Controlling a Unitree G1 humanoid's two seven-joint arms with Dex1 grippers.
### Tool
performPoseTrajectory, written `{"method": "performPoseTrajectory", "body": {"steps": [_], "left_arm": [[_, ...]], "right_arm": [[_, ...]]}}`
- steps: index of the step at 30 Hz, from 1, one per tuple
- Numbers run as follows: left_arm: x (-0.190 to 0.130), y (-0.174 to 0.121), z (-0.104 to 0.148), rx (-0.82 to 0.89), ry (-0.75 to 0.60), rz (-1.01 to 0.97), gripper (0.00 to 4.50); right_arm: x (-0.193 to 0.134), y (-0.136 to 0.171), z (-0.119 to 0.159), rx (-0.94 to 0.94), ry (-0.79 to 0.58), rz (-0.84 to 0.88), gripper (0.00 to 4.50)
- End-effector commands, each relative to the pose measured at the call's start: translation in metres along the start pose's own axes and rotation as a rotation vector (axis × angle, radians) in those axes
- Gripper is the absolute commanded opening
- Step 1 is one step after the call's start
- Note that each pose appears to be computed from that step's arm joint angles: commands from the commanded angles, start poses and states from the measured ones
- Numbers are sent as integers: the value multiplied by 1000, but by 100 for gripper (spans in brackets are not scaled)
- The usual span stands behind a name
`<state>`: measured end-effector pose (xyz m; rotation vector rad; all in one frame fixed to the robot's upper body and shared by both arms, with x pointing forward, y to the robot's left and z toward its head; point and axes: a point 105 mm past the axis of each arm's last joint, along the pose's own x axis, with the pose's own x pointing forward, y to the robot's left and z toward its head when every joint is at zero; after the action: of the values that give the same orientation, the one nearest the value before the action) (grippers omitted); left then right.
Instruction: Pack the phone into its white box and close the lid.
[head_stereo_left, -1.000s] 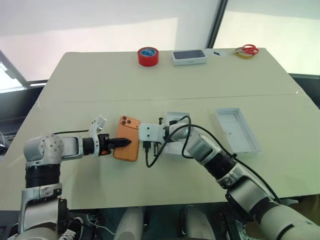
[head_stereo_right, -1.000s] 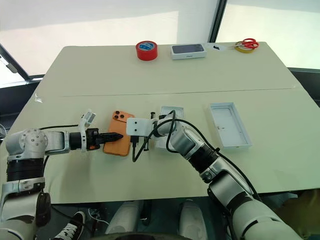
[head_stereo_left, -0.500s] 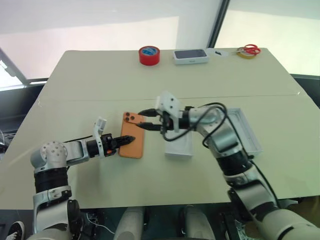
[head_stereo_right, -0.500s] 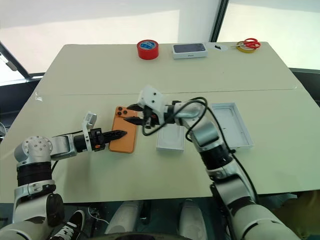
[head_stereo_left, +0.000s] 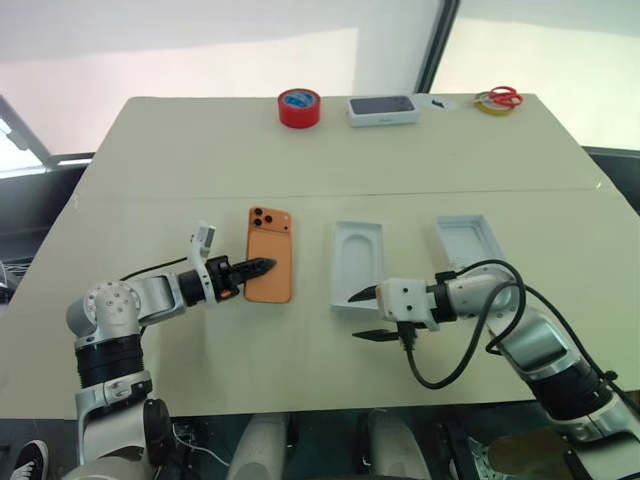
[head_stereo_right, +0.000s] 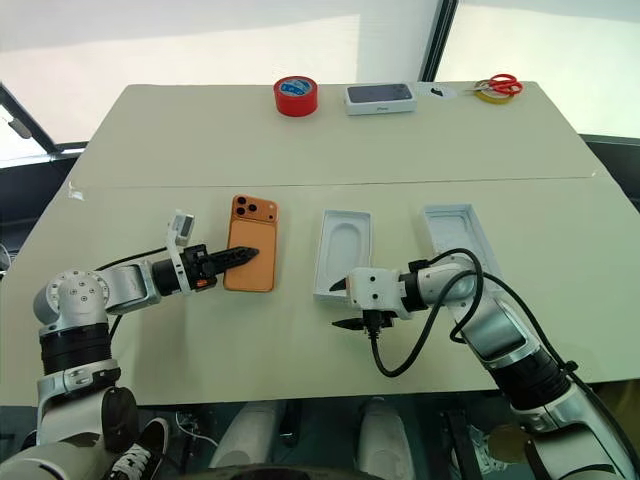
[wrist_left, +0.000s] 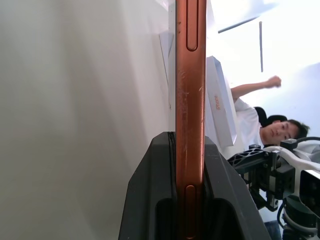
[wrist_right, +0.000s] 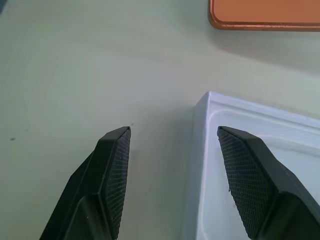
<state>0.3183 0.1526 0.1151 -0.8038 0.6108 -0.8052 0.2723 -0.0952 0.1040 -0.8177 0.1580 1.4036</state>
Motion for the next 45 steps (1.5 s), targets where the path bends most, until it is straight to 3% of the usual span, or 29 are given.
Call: {"method": "performPoseTrajectory", "body": {"steps": [1,7,10,13,19,25,31,34,39,41,45], "left_arm": [[2,-14,10,19,-30,-61,0],[7,-17,9,62,-37,-51,0],[9,-19,8,52,-29,-61,0],[10,-19,9,52,-36,-58,0],[13,-22,19,18,-83,-64,0],[24,-55,41,-11,-122,-177,0],[31,-51,40,-35,-136,-144,0],[33,-50,36,-44,-127,-139,0],[37,-46,27,-43,-112,-126,0],[39,-46,25,-52,-112,-132,0],[47,-48,20,-56,-102,-145,0]], "right_arm": [[1,-4,2,9,-21,-40,287],[2,-2,-5,39,-3,-47,287],[3,-2,-6,43,-1,-41,165],[3,-4,-10,36,20,-50,3],[7,-16,18,52,-86,-86,3],[32,-33,20,3,-46,-130,3],[46,-44,29,21,-76,-159,3],[44,-40,38,74,-137,-126,108],[19,-43,55,110,-264,-155,364],[4,-43,49,120,-249,-157,446],[-20,-47,17,150,-150,-214,446]]}}
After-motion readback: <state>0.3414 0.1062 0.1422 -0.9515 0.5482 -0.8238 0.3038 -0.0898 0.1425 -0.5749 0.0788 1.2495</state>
